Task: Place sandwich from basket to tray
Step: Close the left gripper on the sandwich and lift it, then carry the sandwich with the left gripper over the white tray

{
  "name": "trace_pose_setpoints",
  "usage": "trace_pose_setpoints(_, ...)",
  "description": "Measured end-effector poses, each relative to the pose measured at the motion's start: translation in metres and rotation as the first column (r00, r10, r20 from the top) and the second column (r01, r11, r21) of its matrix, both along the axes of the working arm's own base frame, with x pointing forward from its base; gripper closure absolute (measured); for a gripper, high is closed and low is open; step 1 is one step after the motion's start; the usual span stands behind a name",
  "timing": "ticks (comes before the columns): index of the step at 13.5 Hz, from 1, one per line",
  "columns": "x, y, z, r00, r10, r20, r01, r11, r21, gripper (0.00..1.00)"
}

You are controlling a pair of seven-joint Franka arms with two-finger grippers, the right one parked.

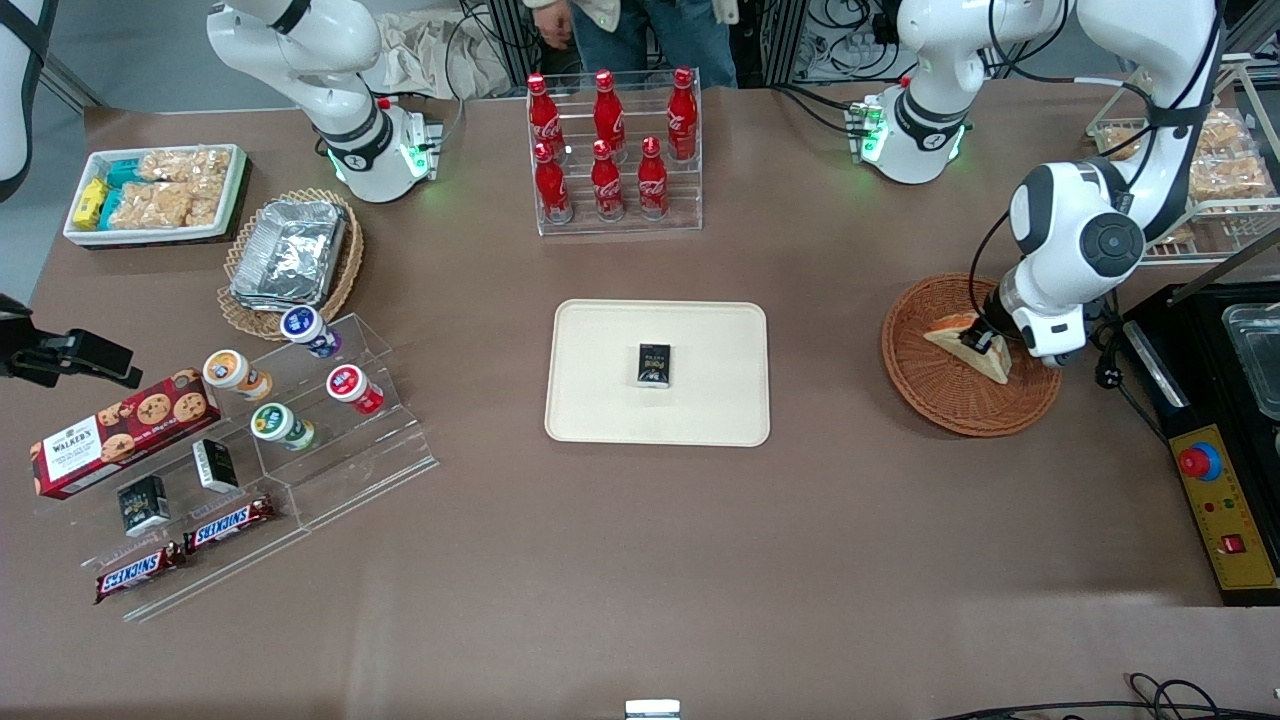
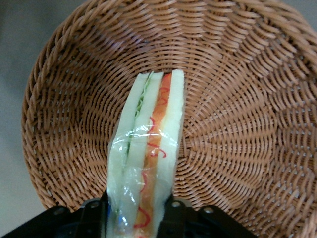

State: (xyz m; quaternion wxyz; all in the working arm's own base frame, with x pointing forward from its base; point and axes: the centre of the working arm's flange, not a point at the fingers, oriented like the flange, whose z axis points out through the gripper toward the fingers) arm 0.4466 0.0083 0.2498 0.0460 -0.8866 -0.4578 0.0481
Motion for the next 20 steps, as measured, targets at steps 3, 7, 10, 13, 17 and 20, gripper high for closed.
trace_pose_setpoints(3,0.011,-0.014,0.041,0.996,-0.083,0.026,0.083,0.996,0.014,0.67)
trace_pose_setpoints(7,0.037,-0.064,0.188,0.946,-0.321,0.043,0.323,0.944,-0.068,0.8)
trace_pose_setpoints(10,0.045,-0.114,0.27,0.839,-0.538,0.083,0.544,0.836,-0.075,0.8)
trace_pose_setpoints(13,0.036,-0.18,0.274,0.675,-0.731,0.096,0.737,0.671,-0.078,0.8)
trace_pose_setpoints(17,0.009,-0.281,0.253,0.461,-0.88,0.114,0.887,0.457,-0.064,0.8)
trace_pose_setpoints(20,-0.004,-0.323,0.205,0.348,-0.933,0.09,0.938,0.346,-0.032,0.8)
